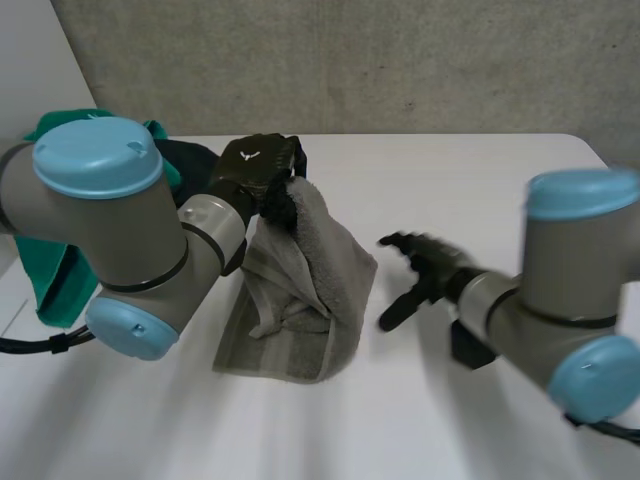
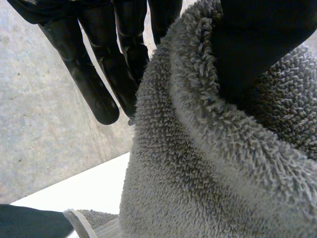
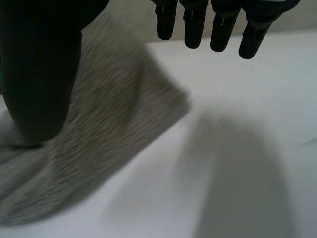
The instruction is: Fold the laundry.
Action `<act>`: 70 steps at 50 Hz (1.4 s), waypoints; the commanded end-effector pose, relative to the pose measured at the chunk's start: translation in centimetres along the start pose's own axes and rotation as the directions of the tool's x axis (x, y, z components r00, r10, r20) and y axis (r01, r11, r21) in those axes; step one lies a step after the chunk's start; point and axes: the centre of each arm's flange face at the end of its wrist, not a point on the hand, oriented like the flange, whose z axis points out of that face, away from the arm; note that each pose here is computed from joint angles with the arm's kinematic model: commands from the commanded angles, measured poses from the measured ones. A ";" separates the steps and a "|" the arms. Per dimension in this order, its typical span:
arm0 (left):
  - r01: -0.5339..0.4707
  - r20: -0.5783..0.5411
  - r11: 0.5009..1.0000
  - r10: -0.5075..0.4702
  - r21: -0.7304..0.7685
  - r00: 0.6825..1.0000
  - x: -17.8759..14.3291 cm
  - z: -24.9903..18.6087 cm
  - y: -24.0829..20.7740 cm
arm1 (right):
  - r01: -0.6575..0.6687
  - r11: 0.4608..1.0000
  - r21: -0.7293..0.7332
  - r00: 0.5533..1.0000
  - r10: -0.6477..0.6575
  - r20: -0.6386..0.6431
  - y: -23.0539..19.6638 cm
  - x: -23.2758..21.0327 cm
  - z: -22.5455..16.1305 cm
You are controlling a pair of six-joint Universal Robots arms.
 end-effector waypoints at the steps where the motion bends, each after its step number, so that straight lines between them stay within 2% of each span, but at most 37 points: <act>1: 0.000 -0.001 1.000 0.000 0.030 1.000 0.1 -0.5 -1.3 | -0.035 0.999 -0.035 0.995 0.038 0.095 4.1 -2.7 3.9; 7: -0.002 0.000 0.999 0.002 0.053 1.000 0.2 -0.9 -2.3 | -0.035 0.999 0.017 0.999 0.034 0.032 3.4 -2.3 4.6; 10: -0.003 0.001 0.997 0.003 0.071 1.000 0.2 -1.5 -3.4 | -0.004 0.996 0.094 1.000 0.006 -0.014 1.7 -2.1 3.2; 11: -0.003 0.003 0.998 0.003 0.070 1.000 0.1 -1.6 -3.5 | 0.013 0.991 0.132 1.000 -0.011 -0.014 0.7 -2.3 2.6; 12: -0.005 0.004 0.997 0.005 0.073 1.000 0.0 -1.8 -3.7 | 0.069 0.971 0.230 0.998 -0.067 -0.013 -2.2 -2.5 1.1; 14: -0.005 0.010 0.997 0.004 0.073 1.000 -0.2 -2.4 -4.3 | 0.163 0.932 0.323 0.987 -0.154 -0.054 -5.5 -1.9 -0.5; 15: -0.007 0.010 0.997 0.006 0.073 1.000 -0.2 -2.6 -4.5 | 0.222 0.908 0.355 0.975 -0.205 -0.086 -6.9 -1.5 -1.3; 16: -0.006 0.015 0.998 0.005 0.070 1.000 -0.4 -2.8 -4.6 | 0.345 0.854 0.390 0.939 -0.310 -0.152 -8.9 -0.9 -2.8; 19: -0.029 0.038 0.998 0.028 0.047 0.999 -1.3 -3.3 -4.6 | 0.507 0.763 0.402 0.862 -0.447 -0.239 -11.2 -0.3 -4.2; 20: -0.053 0.049 0.998 0.052 0.024 0.997 -1.9 -3.4 -4.2 | 0.593 0.712 0.375 0.805 -0.523 -0.279 -11.7 -0.1 -4.6; 23: -0.096 0.056 0.995 0.097 -0.025 0.994 -2.2 -3.7 -3.0 | 0.692 0.657 0.301 0.722 -0.626 -0.294 -11.7 -0.5 -5.2; 24: -0.122 0.051 0.991 0.125 -0.062 0.991 -2.3 -3.8 -2.0 | 0.703 0.651 0.288 0.712 -0.642 -0.286 -11.7 -0.8 -5.3; 26: -0.146 0.042 0.985 0.150 -0.094 0.988 -2.2 -3.9 -0.9 | 0.711 0.652 0.264 0.703 -0.660 -0.265 -11.6 -1.0 -5.5; 31: -0.181 -0.003 0.957 0.185 -0.225 0.983 -1.7 -3.1 4.3 | 0.703 0.699 0.135 0.711 -0.691 -0.129 -7.9 0.5 -1.1; 34: -0.187 -0.031 0.948 0.186 -0.258 0.982 -1.0 -2.2 6.5 | 0.706 0.702 0.092 0.708 -0.700 -0.096 -6.4 1.1 0.7; 38: -0.193 -0.039 0.948 0.190 -0.254 0.981 -0.7 -0.2 8.7 | 0.746 0.664 0.051 0.665 -0.742 -0.077 -4.8 1.9 2.9; 40: -0.196 -0.030 0.954 0.195 -0.228 0.980 -0.9 1.1 9.1 | 0.775 0.629 0.064 0.632 -0.770 -0.090 -4.5 2.3 4.4; 44: -0.197 -0.011 0.963 0.198 -0.186 0.980 -1.4 2.4 8.4 | 0.799 0.589 0.118 0.601 -0.788 -0.138 -4.7 2.5 5.7; 50: -0.197 -0.010 0.962 0.198 -0.191 0.980 -1.4 2.0 8.2 | 0.797 0.583 0.154 0.603 -0.776 -0.182 -5.5 2.4 4.7; 55: -0.180 0.019 0.966 0.187 -0.186 0.982 -1.8 -0.7 5.3 | 0.779 0.608 0.154 0.626 -0.743 -0.235 -7.2 2.0 0.8; 61: -0.164 0.088 0.960 0.188 -0.226 0.978 -3.4 -4.3 4.7 | 0.678 0.734 0.037 0.710 -0.641 -0.292 -7.0 4.4 -2.4; 63: -0.159 0.102 0.957 0.188 -0.242 0.977 -3.6 -5.5 5.1 | 0.610 0.791 -0.034 0.754 -0.594 -0.282 -5.8 5.4 -3.5; 70: -0.124 0.141 0.937 0.178 -0.328 0.974 -5.1 -7.6 8.1 | 0.440 0.888 -0.137 0.851 -0.461 -0.252 -2.2 7.3 -5.4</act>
